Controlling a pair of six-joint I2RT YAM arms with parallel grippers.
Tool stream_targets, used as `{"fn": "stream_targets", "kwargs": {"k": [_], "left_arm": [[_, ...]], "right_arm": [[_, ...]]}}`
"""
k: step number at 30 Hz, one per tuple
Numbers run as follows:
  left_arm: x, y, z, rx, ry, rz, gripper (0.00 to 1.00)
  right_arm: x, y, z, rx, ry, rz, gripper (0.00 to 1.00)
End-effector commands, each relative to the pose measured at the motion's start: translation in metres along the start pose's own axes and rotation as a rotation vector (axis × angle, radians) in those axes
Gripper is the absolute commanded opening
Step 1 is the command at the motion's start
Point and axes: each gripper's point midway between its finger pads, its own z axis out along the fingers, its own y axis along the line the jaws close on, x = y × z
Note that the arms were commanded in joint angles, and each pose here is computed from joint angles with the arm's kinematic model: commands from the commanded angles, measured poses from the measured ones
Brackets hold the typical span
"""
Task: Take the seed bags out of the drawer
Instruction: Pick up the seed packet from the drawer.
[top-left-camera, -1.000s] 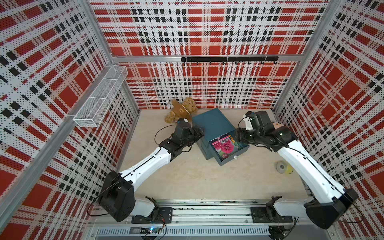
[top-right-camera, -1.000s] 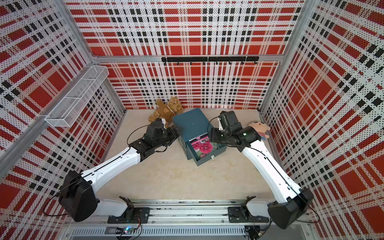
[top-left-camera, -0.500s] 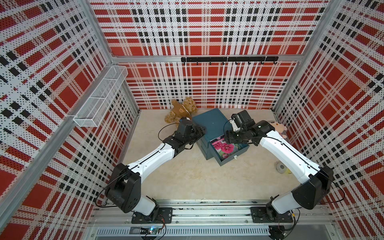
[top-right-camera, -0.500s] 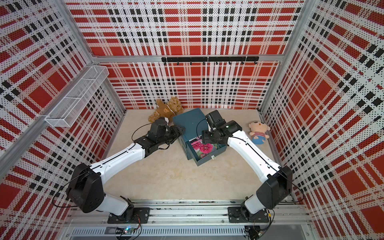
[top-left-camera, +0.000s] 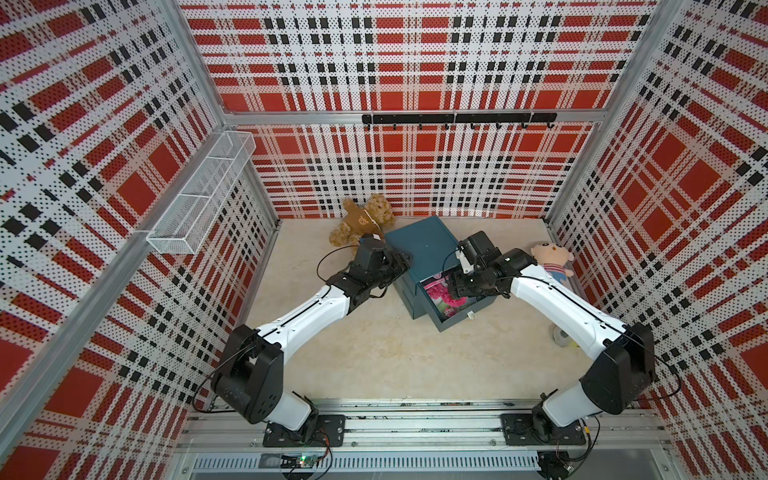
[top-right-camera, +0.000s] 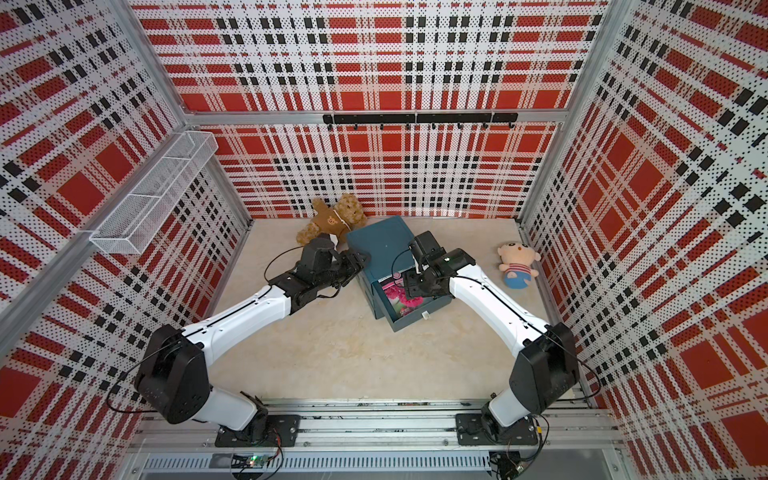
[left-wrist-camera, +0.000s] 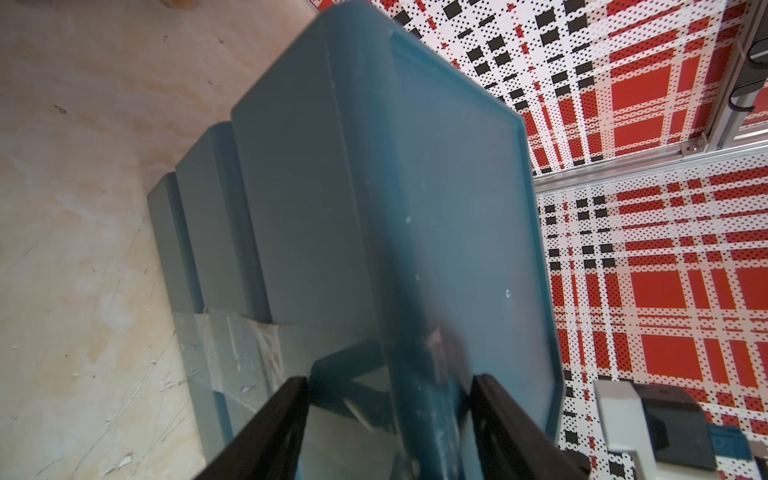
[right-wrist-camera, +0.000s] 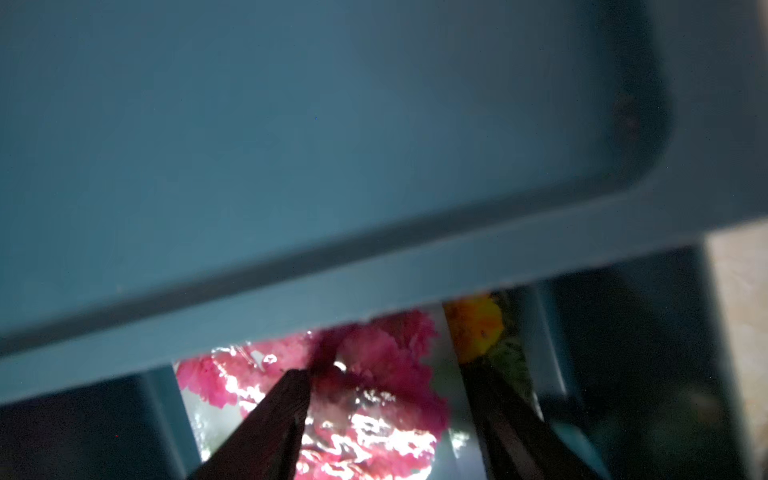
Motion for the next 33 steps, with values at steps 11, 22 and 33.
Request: {"fn": "stream_targets", "kwargs": {"k": [11, 22, 33], "left_arm": [[0.001, 0.004, 0.004, -0.016, 0.009, -0.001, 0.66], [0.003, 0.007, 0.004, -0.019, 0.014, -0.007, 0.66], [0.004, 0.007, 0.003, -0.014, 0.017, -0.008, 0.66]], "right_arm": [[-0.011, 0.032, 0.01, -0.253, -0.021, 0.126, 0.46], [-0.011, 0.05, -0.001, -0.395, -0.024, 0.207, 0.18], [-0.017, 0.059, -0.019, -0.467, -0.042, 0.226, 0.0]]}}
